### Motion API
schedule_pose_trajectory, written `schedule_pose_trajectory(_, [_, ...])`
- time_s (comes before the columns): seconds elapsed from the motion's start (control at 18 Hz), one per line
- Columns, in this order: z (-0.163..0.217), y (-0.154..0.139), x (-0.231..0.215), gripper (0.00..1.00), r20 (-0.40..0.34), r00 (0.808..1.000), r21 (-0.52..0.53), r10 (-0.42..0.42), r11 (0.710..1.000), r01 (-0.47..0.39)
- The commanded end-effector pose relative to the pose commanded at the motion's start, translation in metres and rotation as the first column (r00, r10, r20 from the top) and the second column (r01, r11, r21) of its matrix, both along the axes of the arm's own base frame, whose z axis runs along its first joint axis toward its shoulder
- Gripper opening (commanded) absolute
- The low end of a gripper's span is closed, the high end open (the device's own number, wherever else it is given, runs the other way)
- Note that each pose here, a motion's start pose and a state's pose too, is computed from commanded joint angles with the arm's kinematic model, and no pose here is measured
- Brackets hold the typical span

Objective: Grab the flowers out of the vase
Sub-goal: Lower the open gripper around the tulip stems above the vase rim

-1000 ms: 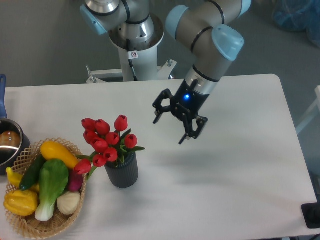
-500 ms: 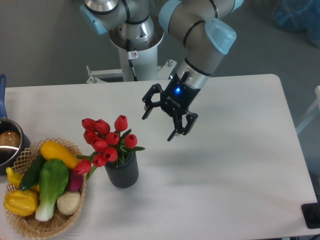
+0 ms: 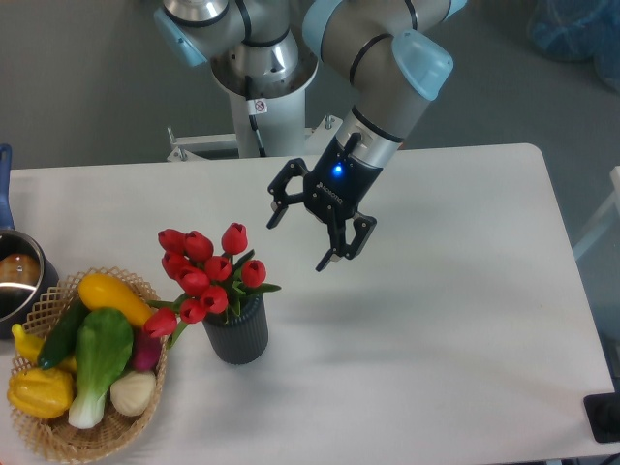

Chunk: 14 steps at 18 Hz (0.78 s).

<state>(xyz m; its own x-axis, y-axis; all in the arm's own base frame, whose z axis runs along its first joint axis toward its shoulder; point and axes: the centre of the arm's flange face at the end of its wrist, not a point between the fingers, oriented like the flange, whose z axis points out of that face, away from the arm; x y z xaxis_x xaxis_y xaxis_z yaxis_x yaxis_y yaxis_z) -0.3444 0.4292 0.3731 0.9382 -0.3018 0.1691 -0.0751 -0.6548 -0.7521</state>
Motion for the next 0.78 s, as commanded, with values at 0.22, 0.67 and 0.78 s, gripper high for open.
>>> schedule_pose_trajectory(0.22, [-0.012,0.024,0.011,1.00,0.029,0.999,0.008,-0.045,0.999,0.045])
schedule_pose_trajectory(0.67, [-0.025,0.046,0.003,1.00,0.058,0.996,0.073,-0.069,0.995,0.065])
schedule_pose_trajectory(0.78, [-0.029,0.053,-0.003,1.00,0.071,0.995,0.082,-0.072,0.994,0.066])
